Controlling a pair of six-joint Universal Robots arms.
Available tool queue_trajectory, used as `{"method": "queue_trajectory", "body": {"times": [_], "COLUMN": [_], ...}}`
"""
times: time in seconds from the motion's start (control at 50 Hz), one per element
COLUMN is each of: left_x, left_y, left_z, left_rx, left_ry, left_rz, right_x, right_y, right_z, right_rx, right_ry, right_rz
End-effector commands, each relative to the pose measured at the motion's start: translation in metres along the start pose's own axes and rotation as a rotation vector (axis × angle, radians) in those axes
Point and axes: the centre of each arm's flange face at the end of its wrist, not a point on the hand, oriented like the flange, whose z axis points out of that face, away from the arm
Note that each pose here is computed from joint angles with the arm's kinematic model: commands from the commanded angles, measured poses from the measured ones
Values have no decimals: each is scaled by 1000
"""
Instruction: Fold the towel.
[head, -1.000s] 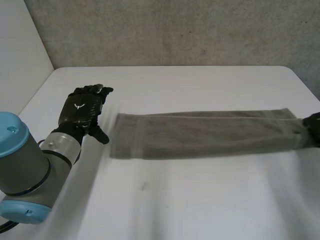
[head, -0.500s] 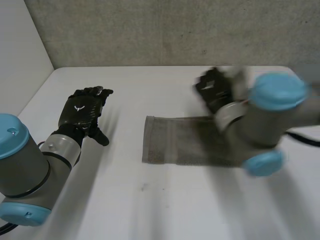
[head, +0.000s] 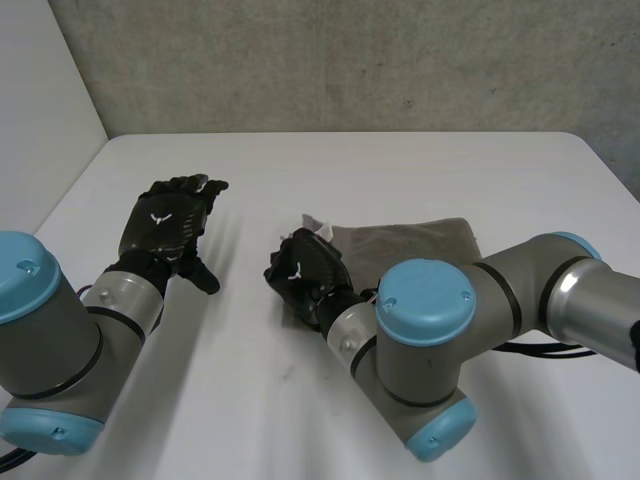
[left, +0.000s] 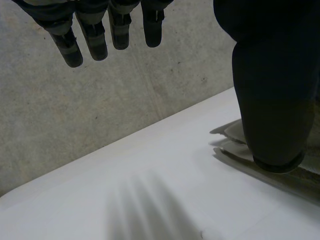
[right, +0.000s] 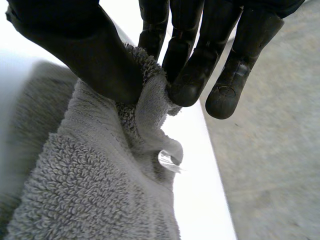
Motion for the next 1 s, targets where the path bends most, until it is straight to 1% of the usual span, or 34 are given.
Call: {"method": "queue_trajectory", "body": {"times": [0.02, 0.1, 0.12, 0.16, 0.18, 0.22, 0.24, 0.28, 0.3, 0.32, 0.34, 0.38, 0.4, 0.44, 0.46, 0.5, 0.6, 0.7, 0.76, 0.8, 0.84, 0.86, 0.88, 0.9, 0.92, 0.94, 0.96, 0.98, 1.0], "left_x": [2, 2, 3, 3, 3, 3, 3, 3, 3, 3, 3, 3, 3, 3, 3, 4, 4, 5, 11, 14, 21, 22, 25, 25, 28, 30, 30, 32, 34], "left_y": [2, 3, 4, 4, 5, 6, 5, 5, 5, 5, 5, 5, 5, 5, 6, 6, 6, 3, -3, -6, -22, -22, -33, -33, -44, -55, -55, -66, -76], "left_z": [0, 0, -1, -1, -2, -2, -2, -2, -2, -2, -2, -2, -2, -2, -2, -2, -2, -3, -4, -4, -5, -5, -7, -7, -8, -9, -9, -8, -7], "left_rx": [-5, -8, -11, -14, -16, -17, -16, -13, -11, -10, -10, -10, -13, -13, -14, -14, -16, -8, 5, 15, 55, 55, 75, 75, 89, 100, 100, 114, 125], "left_ry": [5, 7, 9, 9, 9, 9, 7, 7, 7, 7, 7, 7, 9, 9, 9, 10, 10, 11, 28, 40, 61, 61, 73, 73, 81, 89, 90, 97, 106], "left_rz": [0, 0, 0, 0, 0, 0, 0, 0, 0, 0, 0, 0, 0, 0, 0, 0, 0, -1, 1, 2, 3, 4, 3, 3, 1, -9, -9, -32, -61], "right_x": [-10, 3, 19, 57, 57, 92, 92, 121, 121, 128, 129, 132, 132, 124, 124, 119, 111, 102, 103, 106, 112, 119, 131, 131, 146, 156, 157, 161, 161], "right_y": [0, 3, 3, 9, 9, 14, 14, 34, 34, 50, 50, 78, 78, 99, 99, 120, 140, 153, 158, 158, 156, 150, 143, 142, 135, 123, 123, 108, 107], "right_z": [-13, -16, -17, -23, -23, -35, -35, -52, -52, -61, -61, -77, -77, -91, -91, -100, -102, -98, -96, -96, -95, -92, -89, -89, -87, -82, -82, -75, -75], "right_rx": [0, -39, -60, -103, -103, -123, -123, -199, -199, -260, -260, -386, -387, -485, -485, -534, -521, -512, -522, -518, -507, -479, -442, -441, -402, -353, -353, -300, -299], "right_ry": [-99, -64, -13, 101, 102, 210, 210, 288, 288, 303, 303, 303, 303, 281, 281, 287, 293, 293, 299, 306, 322, 339, 365, 366, 395, 411, 411, 406, 406], "right_rz": [39, 51, 68, 160, 161, 288, 289, 403, 404, 454, 454, 520, 521, 558, 559, 585, 599, 598, 602, 599, 591, 575, 555, 555, 534, 522, 522, 505, 505]}}
